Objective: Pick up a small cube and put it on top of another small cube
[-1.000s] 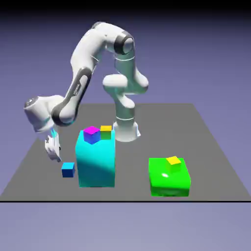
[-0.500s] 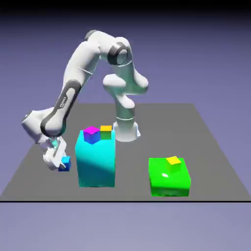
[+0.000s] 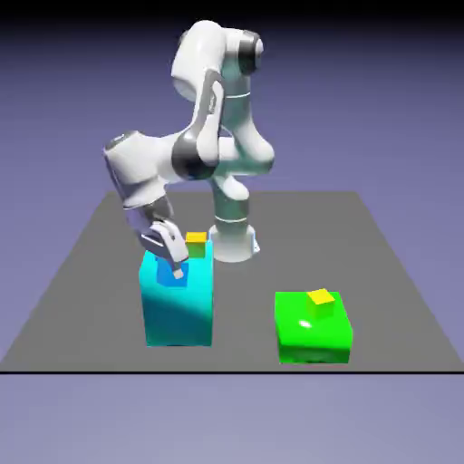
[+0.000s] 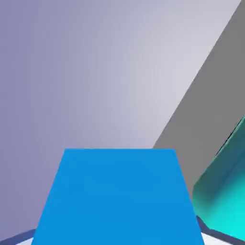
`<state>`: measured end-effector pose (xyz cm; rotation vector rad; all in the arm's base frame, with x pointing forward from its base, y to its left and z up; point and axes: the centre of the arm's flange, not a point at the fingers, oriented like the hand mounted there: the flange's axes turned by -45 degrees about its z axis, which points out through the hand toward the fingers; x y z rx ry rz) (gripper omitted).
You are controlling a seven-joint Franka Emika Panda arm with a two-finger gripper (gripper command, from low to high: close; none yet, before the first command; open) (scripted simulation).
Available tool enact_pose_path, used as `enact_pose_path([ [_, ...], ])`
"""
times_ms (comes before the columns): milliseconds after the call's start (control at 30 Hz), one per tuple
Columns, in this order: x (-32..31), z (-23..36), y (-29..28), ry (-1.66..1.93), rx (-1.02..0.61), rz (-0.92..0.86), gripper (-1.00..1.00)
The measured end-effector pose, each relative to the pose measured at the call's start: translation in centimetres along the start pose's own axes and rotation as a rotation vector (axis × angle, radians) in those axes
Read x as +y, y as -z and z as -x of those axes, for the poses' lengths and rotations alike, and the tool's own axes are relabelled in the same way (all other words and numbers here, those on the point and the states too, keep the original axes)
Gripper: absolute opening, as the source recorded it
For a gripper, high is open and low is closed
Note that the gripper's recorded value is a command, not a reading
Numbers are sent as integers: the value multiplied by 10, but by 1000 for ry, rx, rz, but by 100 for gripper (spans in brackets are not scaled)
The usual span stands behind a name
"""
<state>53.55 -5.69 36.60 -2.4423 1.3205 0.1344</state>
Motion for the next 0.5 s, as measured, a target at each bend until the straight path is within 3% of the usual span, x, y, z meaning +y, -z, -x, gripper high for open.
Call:
enact_pose_path([
  [200, -69, 160, -71, 50, -152, 163, -100],
  [267, -59, 178, -109, -35, -241, 267, -100],
  [367, -45, 182, -162, -45, -248, 271, -100],
  [400, -39, 183, -176, -46, -246, 271, 100],
  [500, -45, 181, -159, -44, -247, 272, 100],
])
